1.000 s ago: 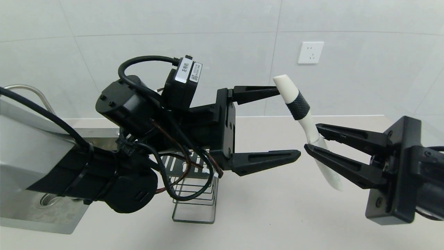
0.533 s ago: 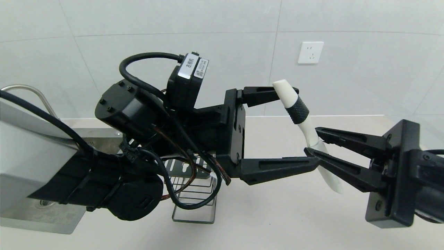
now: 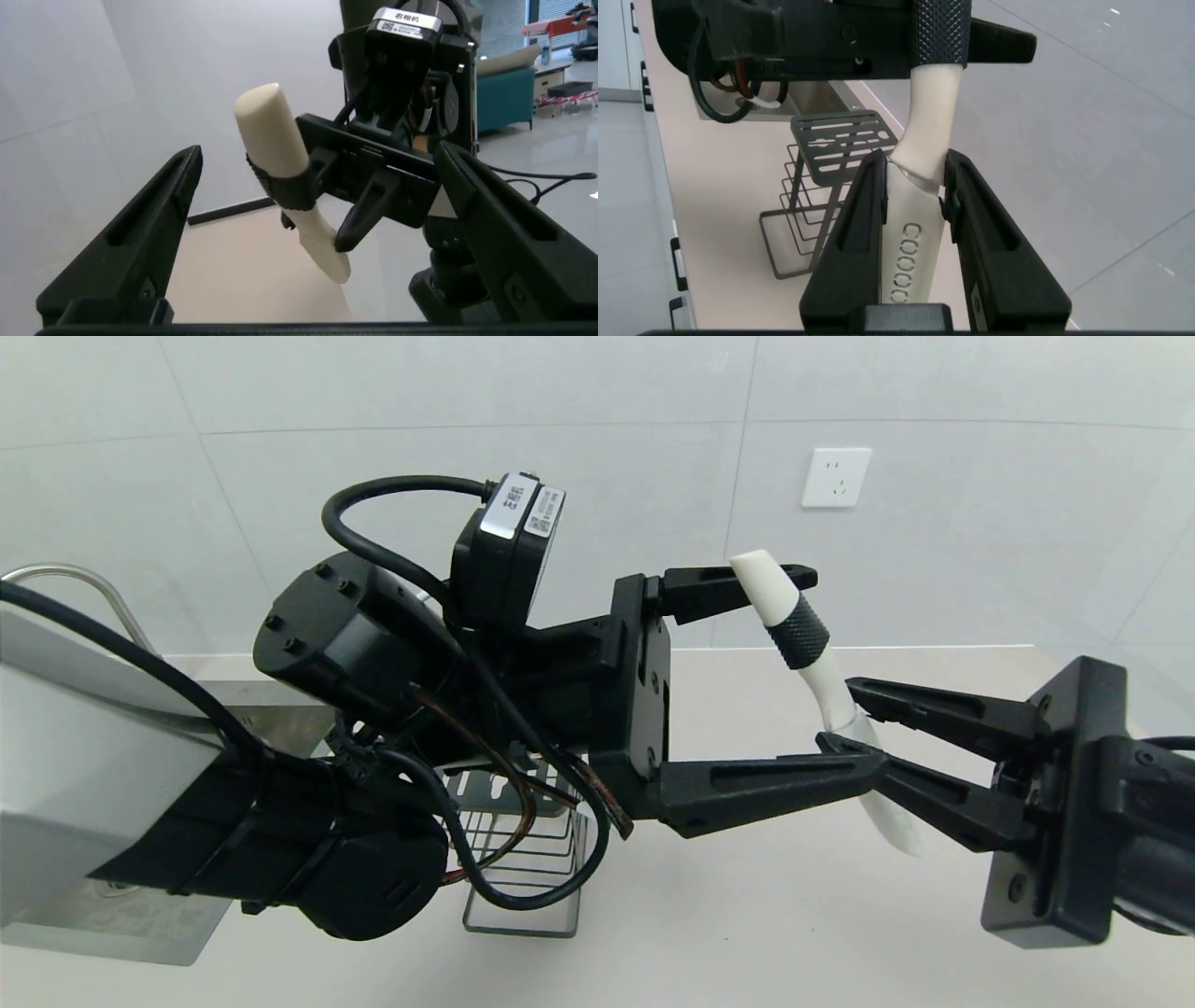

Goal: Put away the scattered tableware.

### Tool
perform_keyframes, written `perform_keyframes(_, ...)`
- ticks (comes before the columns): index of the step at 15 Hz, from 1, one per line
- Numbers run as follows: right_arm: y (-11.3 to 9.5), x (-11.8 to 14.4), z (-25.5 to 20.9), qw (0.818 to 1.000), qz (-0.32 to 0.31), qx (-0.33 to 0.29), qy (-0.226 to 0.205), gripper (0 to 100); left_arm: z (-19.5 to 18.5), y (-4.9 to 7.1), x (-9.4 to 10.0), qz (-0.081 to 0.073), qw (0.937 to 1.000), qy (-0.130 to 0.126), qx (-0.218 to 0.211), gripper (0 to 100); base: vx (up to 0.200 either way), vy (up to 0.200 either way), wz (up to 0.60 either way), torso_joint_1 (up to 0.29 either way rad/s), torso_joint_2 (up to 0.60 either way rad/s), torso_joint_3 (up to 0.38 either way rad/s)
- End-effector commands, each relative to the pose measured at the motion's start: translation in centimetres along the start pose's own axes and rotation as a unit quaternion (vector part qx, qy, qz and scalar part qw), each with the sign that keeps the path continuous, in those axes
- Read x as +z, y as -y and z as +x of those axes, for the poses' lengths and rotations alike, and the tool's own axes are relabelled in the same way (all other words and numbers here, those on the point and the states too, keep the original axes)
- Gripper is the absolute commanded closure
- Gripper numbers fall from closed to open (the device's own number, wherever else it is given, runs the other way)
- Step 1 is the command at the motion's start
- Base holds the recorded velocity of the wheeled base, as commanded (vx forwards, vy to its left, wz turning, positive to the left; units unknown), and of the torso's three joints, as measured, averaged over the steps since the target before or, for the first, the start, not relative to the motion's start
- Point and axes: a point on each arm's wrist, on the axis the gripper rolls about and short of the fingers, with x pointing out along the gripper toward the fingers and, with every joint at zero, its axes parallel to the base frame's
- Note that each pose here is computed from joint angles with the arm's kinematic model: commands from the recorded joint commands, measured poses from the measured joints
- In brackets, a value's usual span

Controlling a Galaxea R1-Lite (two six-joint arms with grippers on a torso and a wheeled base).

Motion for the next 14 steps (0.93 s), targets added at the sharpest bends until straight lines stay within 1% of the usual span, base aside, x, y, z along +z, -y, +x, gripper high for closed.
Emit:
perform_keyframes(1, -0.14, 0.0, 0.1, 1.0, 0.0, 0.004, 0.001, 100, 0.0, -0.04, -0.08, 0.0, 1.0, 0.0, 0.0, 0, 0.0, 0.0, 0.0, 0.0, 0.0, 0.0)
perform_keyframes(4, -0.2, 0.0, 0.14, 1.0, 0.001, 0.006, 0.001, 100, 0.14, 0.04, -0.06, -0.001, 1.0, 0.001, -0.002, 0, 0.0, 0.0, 0.0, 0.0, 0.0, 0.0)
perform_keyframes(8, -0.38, -0.16, 0.39, 1.0, 0.002, 0.012, -0.002, 100, 0.55, -0.16, 0.01, 0.005, 1.0, 0.006, -0.006, 0, 0.0, 0.0, 0.0, 0.0, 0.0, 0.0)
perform_keyframes(9, -0.38, -0.14, 0.48, 1.0, 0.002, 0.012, -0.002, 100, 0.55, -0.18, -0.11, 0.003, 1.0, 0.005, -0.006, 100, 0.0, 0.0, 0.0, 0.0, 0.0, 0.0)
perform_keyframes(14, -0.27, -0.03, 0.73, 1.0, 0.001, 0.011, 0.0, 100, 0.54, -0.16, -0.08, 0.003, 1.0, 0.005, -0.005, 100, 0.0, 0.0, 0.0, 0.0, 0.0, 0.0)
